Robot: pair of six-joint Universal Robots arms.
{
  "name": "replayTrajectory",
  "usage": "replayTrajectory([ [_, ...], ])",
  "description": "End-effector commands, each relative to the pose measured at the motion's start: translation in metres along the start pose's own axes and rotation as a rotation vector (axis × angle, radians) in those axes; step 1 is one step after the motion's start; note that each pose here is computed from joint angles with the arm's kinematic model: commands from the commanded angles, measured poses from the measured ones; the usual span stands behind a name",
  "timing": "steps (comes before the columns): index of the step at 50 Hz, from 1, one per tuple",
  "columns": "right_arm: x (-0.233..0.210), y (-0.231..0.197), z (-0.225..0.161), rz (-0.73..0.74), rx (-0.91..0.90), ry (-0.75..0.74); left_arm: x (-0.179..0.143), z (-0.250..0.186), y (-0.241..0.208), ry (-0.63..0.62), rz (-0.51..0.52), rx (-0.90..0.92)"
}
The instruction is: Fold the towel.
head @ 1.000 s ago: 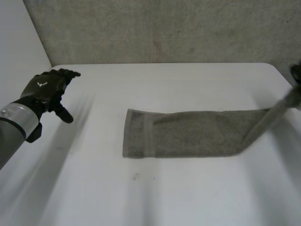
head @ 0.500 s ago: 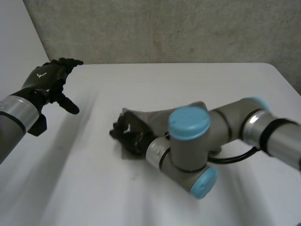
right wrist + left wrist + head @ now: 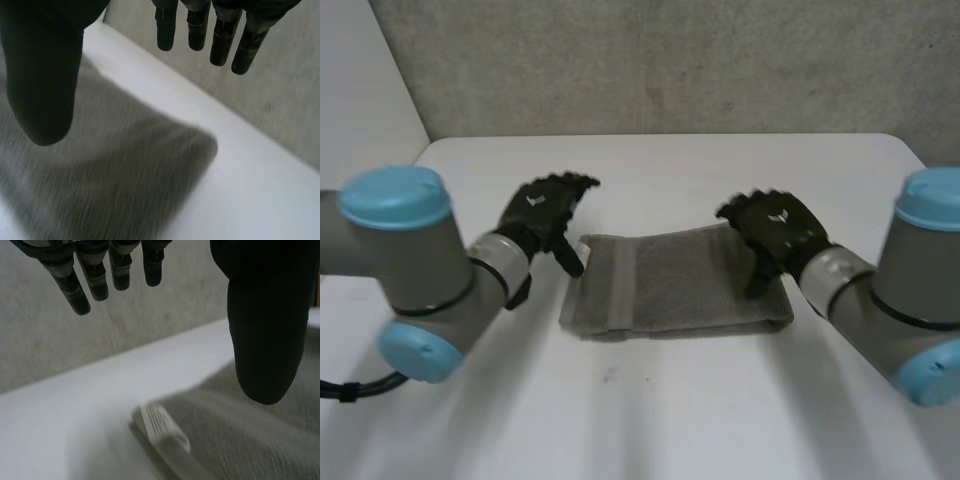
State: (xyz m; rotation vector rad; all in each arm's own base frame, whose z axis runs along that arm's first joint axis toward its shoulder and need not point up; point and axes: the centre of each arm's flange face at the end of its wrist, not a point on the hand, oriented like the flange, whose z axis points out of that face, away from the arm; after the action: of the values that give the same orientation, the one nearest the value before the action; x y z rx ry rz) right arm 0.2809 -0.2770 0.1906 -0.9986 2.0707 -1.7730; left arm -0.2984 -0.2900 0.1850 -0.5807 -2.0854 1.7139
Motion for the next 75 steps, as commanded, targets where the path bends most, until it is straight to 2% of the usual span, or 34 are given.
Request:
replayTrajectory([
  [1,0.014,0.058,-0.016,0.06,-0.136,-0.067,0.012,0.007,0.047,-0.039,0.101,-0.117],
  [8,0.011,0.078,-0.009,0.054,-0.125,-0.082,0.023,0.004,0.061,-0.011,0.161,-0.15],
  [16,0.024,0.077,-0.002,0.006,-0.08,0.003,0.043,-0.005,0.054,0.036,0.175,-0.131],
  [21,0.033,0.069,0.0,-0.109,-0.069,0.086,0.046,-0.017,0.028,0.023,0.178,-0.072],
  [23,0.04,0.053,0.002,-0.2,-0.029,0.116,0.043,-0.024,0.011,0.004,0.178,-0.027],
  [27,0.04,0.029,0.008,-0.284,0.032,0.129,0.037,-0.031,-0.009,-0.023,0.174,0.02],
  [29,0.028,0.015,0.012,-0.319,0.075,0.105,0.029,-0.033,-0.018,-0.045,0.172,0.04],
  [31,-0.013,-0.014,0.017,-0.38,0.174,0.015,0.009,-0.04,-0.035,-0.102,0.163,0.078],
  [32,-0.013,-0.014,0.017,-0.38,0.175,0.014,0.009,-0.04,-0.035,-0.102,0.163,0.078],
  [34,-0.053,-0.03,0.02,-0.419,0.23,-0.085,-0.009,-0.046,-0.047,-0.149,0.154,0.103],
  [36,-0.07,-0.035,0.02,-0.441,0.244,-0.127,-0.016,-0.049,-0.051,-0.17,0.15,0.112],
  [37,-0.07,-0.035,0.02,-0.441,0.244,-0.127,-0.016,-0.049,-0.051,-0.17,0.15,0.112],
  [39,-0.107,-0.029,0.019,-0.484,0.244,-0.238,-0.029,-0.056,-0.057,-0.209,0.146,0.124],
  [40,-0.107,-0.029,0.019,-0.484,0.244,-0.239,-0.029,-0.056,-0.057,-0.209,0.146,0.124],
  [42,-0.148,-0.009,0.01,-0.542,0.227,-0.385,-0.037,-0.061,-0.057,-0.232,0.142,0.123],
  [45,-0.173,0.014,0.002,-0.614,0.199,-0.476,-0.039,-0.063,-0.054,-0.236,0.14,0.113],
  [51,-0.171,0.015,0.0,-0.673,0.186,-0.445,-0.033,-0.063,-0.046,-0.199,0.135,0.093],
  [56,-0.149,-0.015,-0.013,-0.555,0.21,-0.381,-0.028,-0.057,-0.05,-0.171,0.096,0.112],
  [58,-0.116,-0.03,-0.015,-0.384,0.191,-0.313,-0.019,-0.046,-0.055,-0.133,0.038,0.136],
  [59,-0.116,-0.03,-0.016,-0.383,0.191,-0.313,-0.019,-0.046,-0.055,-0.132,0.038,0.136],
  [61,-0.091,-0.041,-0.024,-0.201,0.179,-0.263,-0.005,-0.037,-0.06,-0.089,-0.016,0.155],
  [62,-0.091,-0.041,-0.024,-0.2,0.179,-0.263,-0.005,-0.037,-0.06,-0.088,-0.016,0.156],
  [63,-0.076,-0.046,-0.027,-0.111,0.176,-0.236,0.001,-0.033,-0.06,-0.069,-0.033,0.159],
  [64,-0.076,-0.046,-0.027,-0.11,0.176,-0.236,0.001,-0.033,-0.06,-0.068,-0.034,0.159],
  [66,-0.04,-0.044,-0.024,0.072,0.141,-0.161,0.018,-0.022,-0.055,-0.022,-0.05,0.148],
  [67,-0.04,-0.044,-0.024,0.073,0.141,-0.16,0.018,-0.022,-0.055,-0.021,-0.05,0.148],
  [69,-0.013,-0.042,-0.017,0.226,0.128,-0.127,0.037,-0.012,-0.042,0.027,-0.053,0.11],
  [72,-0.005,-0.03,-0.009,0.312,0.086,-0.165,0.052,-0.003,-0.018,0.058,-0.047,0.036],
  [75,-0.008,-0.018,0.0,0.327,0.047,-0.198,0.057,0.001,-0.004,0.065,-0.04,-0.004],
])
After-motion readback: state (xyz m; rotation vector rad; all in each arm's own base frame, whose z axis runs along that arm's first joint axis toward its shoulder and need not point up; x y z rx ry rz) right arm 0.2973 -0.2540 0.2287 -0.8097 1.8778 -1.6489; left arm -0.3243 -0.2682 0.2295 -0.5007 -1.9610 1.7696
